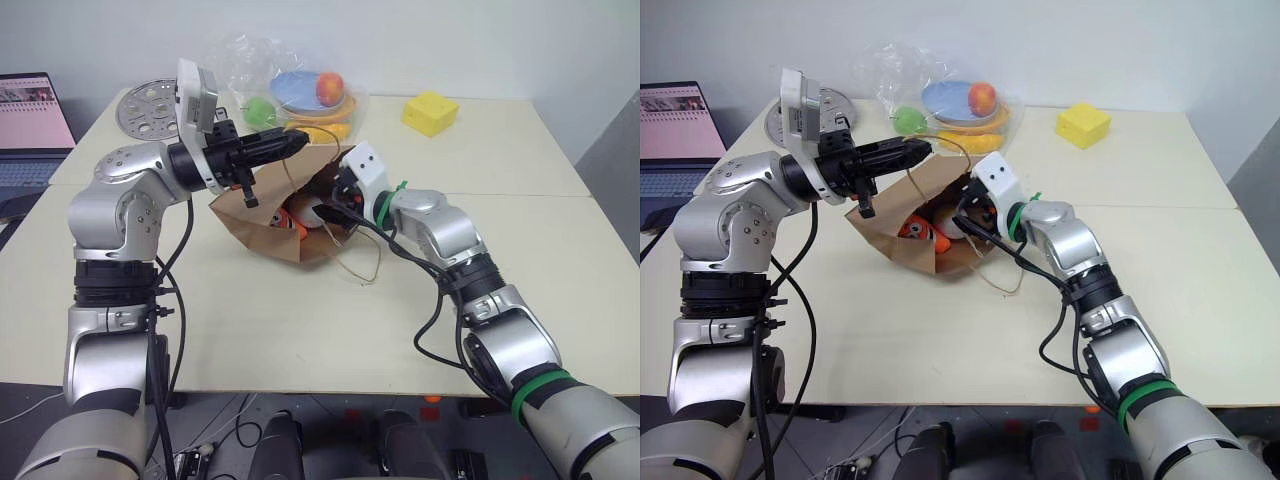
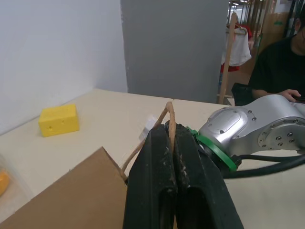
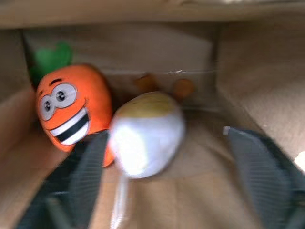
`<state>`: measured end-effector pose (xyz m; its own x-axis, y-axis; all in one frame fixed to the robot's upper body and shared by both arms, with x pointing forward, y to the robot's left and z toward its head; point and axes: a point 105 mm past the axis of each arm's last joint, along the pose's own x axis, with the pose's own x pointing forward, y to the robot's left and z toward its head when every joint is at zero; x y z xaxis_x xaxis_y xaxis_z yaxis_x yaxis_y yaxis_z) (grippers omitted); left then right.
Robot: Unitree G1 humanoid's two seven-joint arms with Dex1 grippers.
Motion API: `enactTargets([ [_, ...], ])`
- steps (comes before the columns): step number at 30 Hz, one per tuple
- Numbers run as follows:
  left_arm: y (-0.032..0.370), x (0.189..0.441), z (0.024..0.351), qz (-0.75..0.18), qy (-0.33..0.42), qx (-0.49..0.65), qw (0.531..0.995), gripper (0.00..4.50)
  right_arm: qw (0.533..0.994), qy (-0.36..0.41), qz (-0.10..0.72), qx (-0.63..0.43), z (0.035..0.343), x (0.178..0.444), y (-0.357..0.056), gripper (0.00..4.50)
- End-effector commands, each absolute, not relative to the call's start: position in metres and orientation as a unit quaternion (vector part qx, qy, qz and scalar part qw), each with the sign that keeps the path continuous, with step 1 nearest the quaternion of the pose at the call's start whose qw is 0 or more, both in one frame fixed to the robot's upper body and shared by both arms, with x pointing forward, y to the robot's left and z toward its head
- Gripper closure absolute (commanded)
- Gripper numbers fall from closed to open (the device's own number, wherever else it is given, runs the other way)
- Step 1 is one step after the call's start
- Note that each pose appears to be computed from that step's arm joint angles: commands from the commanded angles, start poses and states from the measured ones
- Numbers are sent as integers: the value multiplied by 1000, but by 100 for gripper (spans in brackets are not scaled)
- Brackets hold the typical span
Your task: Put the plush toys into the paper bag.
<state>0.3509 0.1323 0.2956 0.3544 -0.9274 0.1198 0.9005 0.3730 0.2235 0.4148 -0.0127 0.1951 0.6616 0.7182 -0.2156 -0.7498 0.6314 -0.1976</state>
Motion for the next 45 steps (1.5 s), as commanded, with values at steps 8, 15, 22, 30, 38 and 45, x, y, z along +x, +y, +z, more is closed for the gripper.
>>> enactTargets([
  [8,133,348,309,-557,-137,71,816,450,911,32,391,-127,217,356,-73,4],
  [15,135,349,309,-554,-137,71,818,450,898,59,409,-152,195,310,-83,4],
  [22,133,350,307,-555,-137,70,818,450,871,82,450,-180,142,286,-47,4],
  [30,136,349,306,-553,-135,72,819,450,874,83,419,-231,119,311,-48,39],
  [38,141,348,307,-546,-134,75,824,450,870,76,407,-267,117,316,-56,309],
  [45,141,346,307,-543,-135,76,826,450,878,49,397,-261,139,316,-68,447],
])
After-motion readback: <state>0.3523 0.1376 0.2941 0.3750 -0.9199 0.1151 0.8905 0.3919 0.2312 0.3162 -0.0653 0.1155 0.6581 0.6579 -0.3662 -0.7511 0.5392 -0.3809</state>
